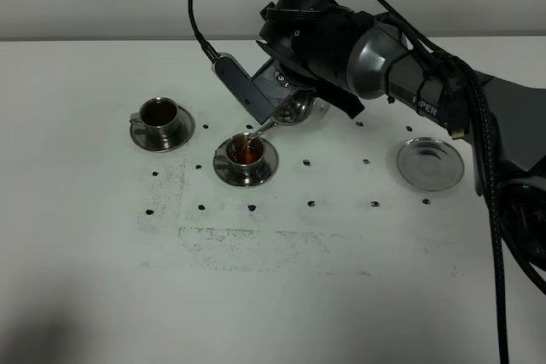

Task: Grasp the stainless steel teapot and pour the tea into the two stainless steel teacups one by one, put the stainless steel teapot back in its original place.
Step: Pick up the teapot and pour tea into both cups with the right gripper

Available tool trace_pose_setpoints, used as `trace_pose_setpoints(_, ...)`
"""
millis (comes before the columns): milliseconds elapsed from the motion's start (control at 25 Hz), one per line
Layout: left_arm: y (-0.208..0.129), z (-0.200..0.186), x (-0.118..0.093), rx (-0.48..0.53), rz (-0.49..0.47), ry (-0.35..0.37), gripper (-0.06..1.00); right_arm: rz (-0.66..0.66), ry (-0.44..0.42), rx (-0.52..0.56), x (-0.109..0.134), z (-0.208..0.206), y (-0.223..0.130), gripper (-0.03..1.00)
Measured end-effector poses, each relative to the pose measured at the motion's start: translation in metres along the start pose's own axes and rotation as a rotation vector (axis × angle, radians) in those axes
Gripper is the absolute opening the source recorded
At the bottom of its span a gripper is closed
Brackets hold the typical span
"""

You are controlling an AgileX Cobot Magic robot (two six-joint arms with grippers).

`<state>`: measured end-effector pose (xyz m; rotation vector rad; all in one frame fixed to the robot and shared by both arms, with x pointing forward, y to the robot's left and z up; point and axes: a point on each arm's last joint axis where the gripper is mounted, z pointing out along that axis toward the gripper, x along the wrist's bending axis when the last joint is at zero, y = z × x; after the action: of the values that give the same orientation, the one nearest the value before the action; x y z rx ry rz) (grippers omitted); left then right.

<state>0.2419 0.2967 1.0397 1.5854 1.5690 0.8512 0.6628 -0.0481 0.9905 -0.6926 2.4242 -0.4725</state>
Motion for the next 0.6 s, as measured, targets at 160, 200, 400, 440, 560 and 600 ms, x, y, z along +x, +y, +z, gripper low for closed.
trace_pose_setpoints(160, 0.0000, 0.0000, 0.0000, 0.000, 0.000, 0.000, 0.47, -0.009, -0.007, 0.007, -0.0007, -0.0007, 0.0007, 0.20)
trace_pose_setpoints(200, 0.0000, 0.0000, 0.0000, 0.000, 0.000, 0.000, 0.47, -0.011, -0.010, 0.007, -0.0010, -0.0010, 0.0011, 0.20)
trace_pose_setpoints(400, 0.0000, 0.0000, 0.0000, 0.000, 0.000, 0.000, 0.47, -0.023, -0.016, 0.013, -0.0016, -0.0012, 0.0009, 0.20)
trace_pose_setpoints(440, 0.0000, 0.0000, 0.0000, 0.000, 0.000, 0.000, 0.47, -0.030, -0.018, 0.017, -0.0017, -0.0012, 0.0006, 0.20)
trace_pose_setpoints(560, 0.0000, 0.0000, 0.0000, 0.000, 0.000, 0.000, 0.47, -0.039, -0.024, 0.028, -0.0023, -0.0012, -0.0005, 0.20)
trace_pose_setpoints(600, 0.0000, 0.0000, 0.0000, 0.000, 0.000, 0.000, 0.47, -0.041, -0.024, 0.030, -0.0023, -0.0012, -0.0007, 0.20)
